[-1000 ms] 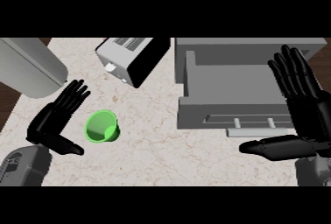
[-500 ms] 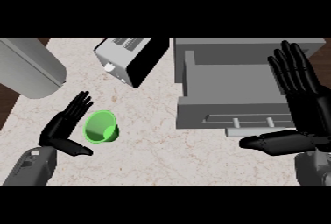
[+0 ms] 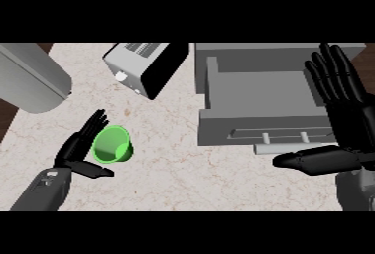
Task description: Pick up the cup, place it into the drawer and close the drawer
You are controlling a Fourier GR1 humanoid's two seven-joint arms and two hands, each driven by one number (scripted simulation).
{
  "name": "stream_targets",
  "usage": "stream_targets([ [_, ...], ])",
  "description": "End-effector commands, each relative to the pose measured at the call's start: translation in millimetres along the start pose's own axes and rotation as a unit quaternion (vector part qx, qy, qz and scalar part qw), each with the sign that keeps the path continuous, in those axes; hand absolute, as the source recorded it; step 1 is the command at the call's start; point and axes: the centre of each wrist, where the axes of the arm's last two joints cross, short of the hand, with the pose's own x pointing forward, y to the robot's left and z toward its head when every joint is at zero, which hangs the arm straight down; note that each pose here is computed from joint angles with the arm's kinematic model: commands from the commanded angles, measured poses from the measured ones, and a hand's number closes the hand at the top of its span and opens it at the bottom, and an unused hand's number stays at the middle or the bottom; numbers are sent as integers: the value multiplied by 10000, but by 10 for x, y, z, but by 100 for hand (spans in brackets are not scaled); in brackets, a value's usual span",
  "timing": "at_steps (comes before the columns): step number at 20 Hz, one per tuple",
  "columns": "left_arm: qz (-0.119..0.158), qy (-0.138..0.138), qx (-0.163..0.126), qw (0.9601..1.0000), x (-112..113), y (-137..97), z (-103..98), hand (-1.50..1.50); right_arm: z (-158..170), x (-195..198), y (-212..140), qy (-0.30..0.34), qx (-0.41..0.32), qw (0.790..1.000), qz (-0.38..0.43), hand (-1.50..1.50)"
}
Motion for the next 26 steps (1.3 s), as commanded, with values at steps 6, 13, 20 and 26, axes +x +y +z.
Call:
stream_targets([
  [6,433,-524,-297,9972,-137,-27,132,-150,-126,-7,-208,-34,-34,10000,-23,-150],
  [13,335,-713,-200,9967,-280,-399,21,-150,-82,15,-190,14,80,10000,22,-150],
  [20,575,-705,-486,9947,-208,-378,-88,-150,-59,35,-145,-20,54,10000,57,-150],
  [26,1342,-767,-1019,9827,-181,-522,-228,150,-141,49,-72,28,58,10000,46,-150],
])
